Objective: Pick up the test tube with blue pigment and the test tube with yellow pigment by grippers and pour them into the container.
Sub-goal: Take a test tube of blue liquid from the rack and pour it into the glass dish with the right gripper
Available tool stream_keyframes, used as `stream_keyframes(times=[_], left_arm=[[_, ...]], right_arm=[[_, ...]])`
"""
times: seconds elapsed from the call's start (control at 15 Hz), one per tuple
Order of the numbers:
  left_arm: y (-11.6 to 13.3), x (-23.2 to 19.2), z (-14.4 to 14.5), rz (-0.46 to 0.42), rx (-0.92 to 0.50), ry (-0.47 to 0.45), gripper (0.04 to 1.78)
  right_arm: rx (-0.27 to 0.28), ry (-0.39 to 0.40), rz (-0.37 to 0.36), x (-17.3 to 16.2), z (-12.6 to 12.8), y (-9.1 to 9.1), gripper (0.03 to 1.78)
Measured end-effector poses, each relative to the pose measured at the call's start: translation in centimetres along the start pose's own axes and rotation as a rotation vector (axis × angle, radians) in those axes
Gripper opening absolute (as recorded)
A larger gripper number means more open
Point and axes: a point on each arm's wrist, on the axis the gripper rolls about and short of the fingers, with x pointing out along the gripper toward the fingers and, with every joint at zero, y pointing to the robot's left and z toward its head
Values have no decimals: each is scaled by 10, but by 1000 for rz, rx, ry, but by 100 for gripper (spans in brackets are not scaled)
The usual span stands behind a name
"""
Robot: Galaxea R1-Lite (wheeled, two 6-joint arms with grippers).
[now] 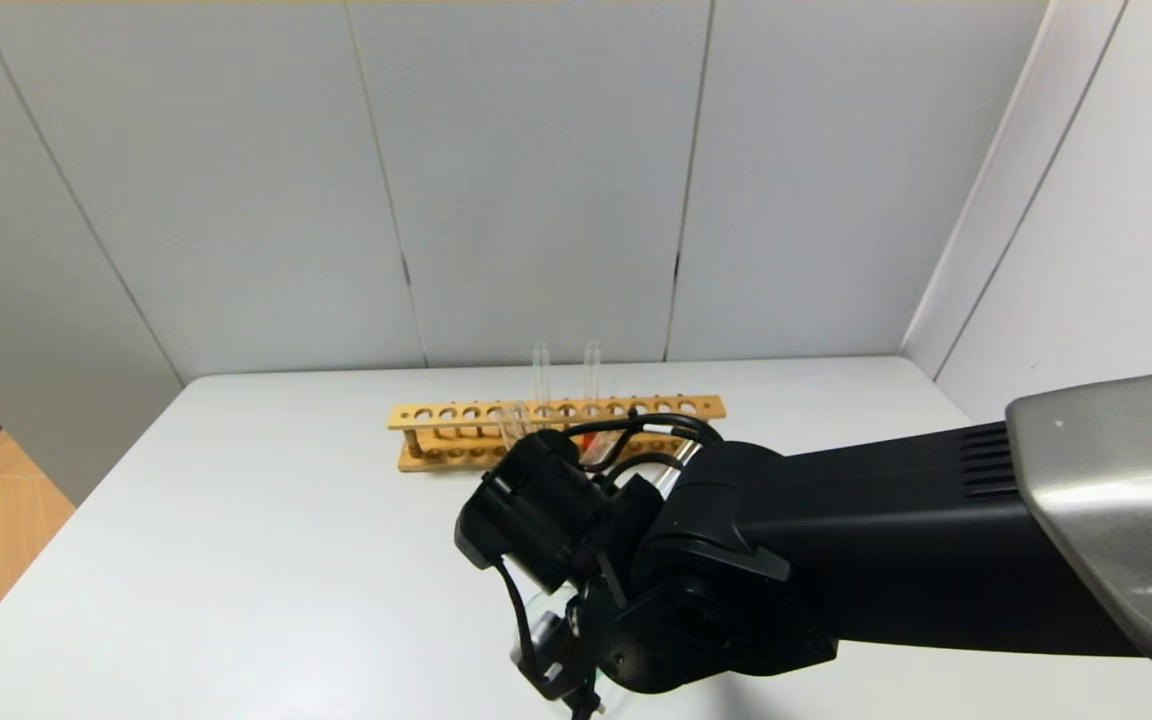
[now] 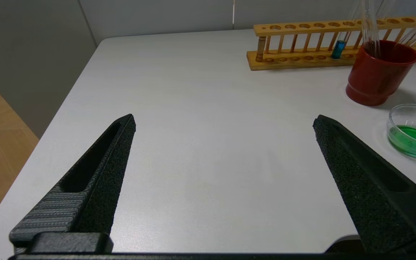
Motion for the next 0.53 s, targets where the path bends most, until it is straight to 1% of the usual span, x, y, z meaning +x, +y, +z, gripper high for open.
stream_keyframes(times=[0.4, 0.53], left_arm=[[0, 0, 0, 0, 0, 0, 174], [0, 0, 0, 0, 0, 0, 174]], right_arm=[[-8, 0, -3, -2, 3, -1, 33], [-3, -1, -5, -1, 3, -1, 33]])
